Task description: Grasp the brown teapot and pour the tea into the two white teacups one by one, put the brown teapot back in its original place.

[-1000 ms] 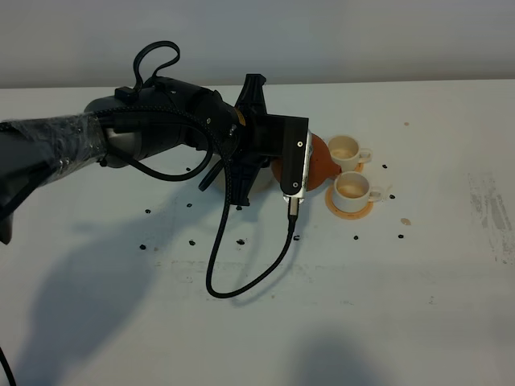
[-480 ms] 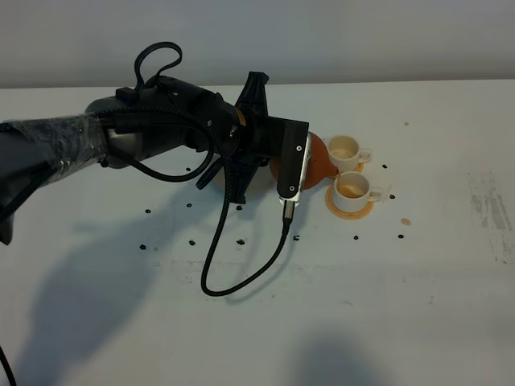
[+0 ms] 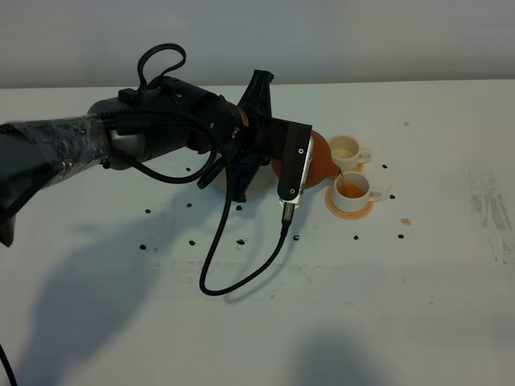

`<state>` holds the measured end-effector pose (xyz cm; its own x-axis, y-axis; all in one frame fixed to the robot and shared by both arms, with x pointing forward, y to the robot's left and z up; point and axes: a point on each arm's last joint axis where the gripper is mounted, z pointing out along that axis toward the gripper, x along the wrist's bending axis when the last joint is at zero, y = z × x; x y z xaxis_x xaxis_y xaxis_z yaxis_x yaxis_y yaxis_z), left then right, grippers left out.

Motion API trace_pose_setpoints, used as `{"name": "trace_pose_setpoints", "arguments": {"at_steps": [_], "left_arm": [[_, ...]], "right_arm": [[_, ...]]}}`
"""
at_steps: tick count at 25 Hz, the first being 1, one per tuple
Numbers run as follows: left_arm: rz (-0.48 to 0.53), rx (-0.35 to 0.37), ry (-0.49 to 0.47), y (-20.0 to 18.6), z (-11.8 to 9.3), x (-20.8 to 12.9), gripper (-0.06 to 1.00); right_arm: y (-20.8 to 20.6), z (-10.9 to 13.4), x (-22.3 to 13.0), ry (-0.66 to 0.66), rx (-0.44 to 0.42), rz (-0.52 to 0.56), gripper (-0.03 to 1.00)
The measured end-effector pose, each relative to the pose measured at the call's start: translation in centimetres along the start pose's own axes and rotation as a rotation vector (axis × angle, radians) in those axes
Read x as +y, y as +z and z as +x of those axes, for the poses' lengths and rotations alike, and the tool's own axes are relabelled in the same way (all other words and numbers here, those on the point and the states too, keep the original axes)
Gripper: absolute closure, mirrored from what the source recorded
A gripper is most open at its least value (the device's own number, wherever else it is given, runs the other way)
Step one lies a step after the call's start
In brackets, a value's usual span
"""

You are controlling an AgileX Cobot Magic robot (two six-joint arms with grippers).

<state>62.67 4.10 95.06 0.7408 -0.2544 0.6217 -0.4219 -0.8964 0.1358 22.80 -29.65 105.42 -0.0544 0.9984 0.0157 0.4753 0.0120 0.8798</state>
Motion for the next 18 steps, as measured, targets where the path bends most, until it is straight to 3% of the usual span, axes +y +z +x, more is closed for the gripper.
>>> {"name": "trace_pose_setpoints", "arguments": {"at_steps": [18], "left_arm": [[0.010,0.044,0.072,-0.01,0.41,-0.07,0.86]], "right_arm": [[0.00,0.00,0.00,0.000,0.000,0.000,0.48]]}}
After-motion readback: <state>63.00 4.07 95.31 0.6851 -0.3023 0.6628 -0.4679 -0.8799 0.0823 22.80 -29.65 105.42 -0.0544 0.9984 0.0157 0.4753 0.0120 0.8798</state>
